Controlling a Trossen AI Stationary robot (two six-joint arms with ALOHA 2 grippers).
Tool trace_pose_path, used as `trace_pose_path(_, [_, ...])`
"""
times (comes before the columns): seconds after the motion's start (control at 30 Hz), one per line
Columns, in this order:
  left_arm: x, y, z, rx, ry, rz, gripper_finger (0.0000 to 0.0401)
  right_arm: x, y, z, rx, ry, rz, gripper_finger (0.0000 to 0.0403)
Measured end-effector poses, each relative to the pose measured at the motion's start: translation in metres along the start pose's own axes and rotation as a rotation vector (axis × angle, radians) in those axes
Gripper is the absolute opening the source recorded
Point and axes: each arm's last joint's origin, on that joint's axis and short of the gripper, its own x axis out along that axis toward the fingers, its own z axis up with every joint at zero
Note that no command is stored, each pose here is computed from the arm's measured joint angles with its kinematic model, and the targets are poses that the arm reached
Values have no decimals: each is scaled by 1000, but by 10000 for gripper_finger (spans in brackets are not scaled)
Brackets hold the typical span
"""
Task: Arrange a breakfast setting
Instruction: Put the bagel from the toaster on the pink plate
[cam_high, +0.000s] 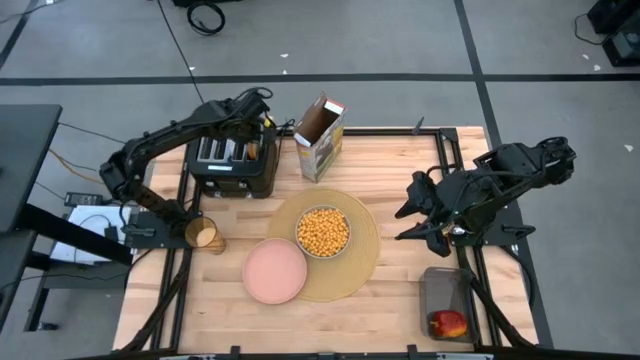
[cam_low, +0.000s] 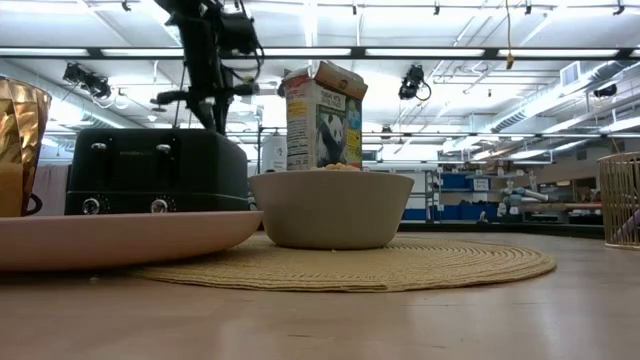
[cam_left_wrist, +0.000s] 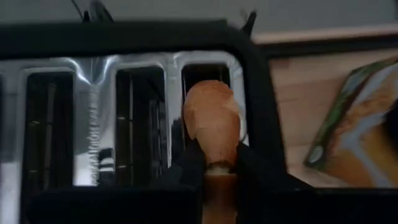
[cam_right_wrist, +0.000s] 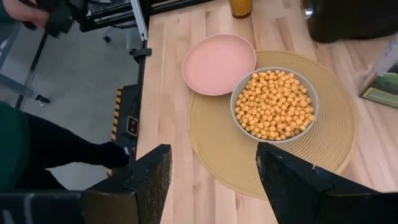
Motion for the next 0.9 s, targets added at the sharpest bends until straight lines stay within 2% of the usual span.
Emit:
trace_pose_path(0.13, [-27,4,9,-21,-65,-55,56,-7,-4,-2,-41,-15,-7,240])
trace_pose_path(0.23, [-60,4,19,-19,-153,-146,57,-10,-7,-1,-71,-27,-17,240])
trace_pose_path(0.4, [-119,3,25,81,-263,-317,56,-11,-14,2,-87,-37,-43,240])
trace_pose_path(0.5, [-152,5,21,174,-274,-412,56,-10,-18,4,-78,-41,-56,240])
trace_pose_path(0.67, [-186,5,1,367,-183,-545,56,-10,-20,5,-63,-45,-64,240])
trace_pose_path(0.9, [-190,-21,-58,713,62,-738,56,-10,-20,6,-57,-60,-59,240])
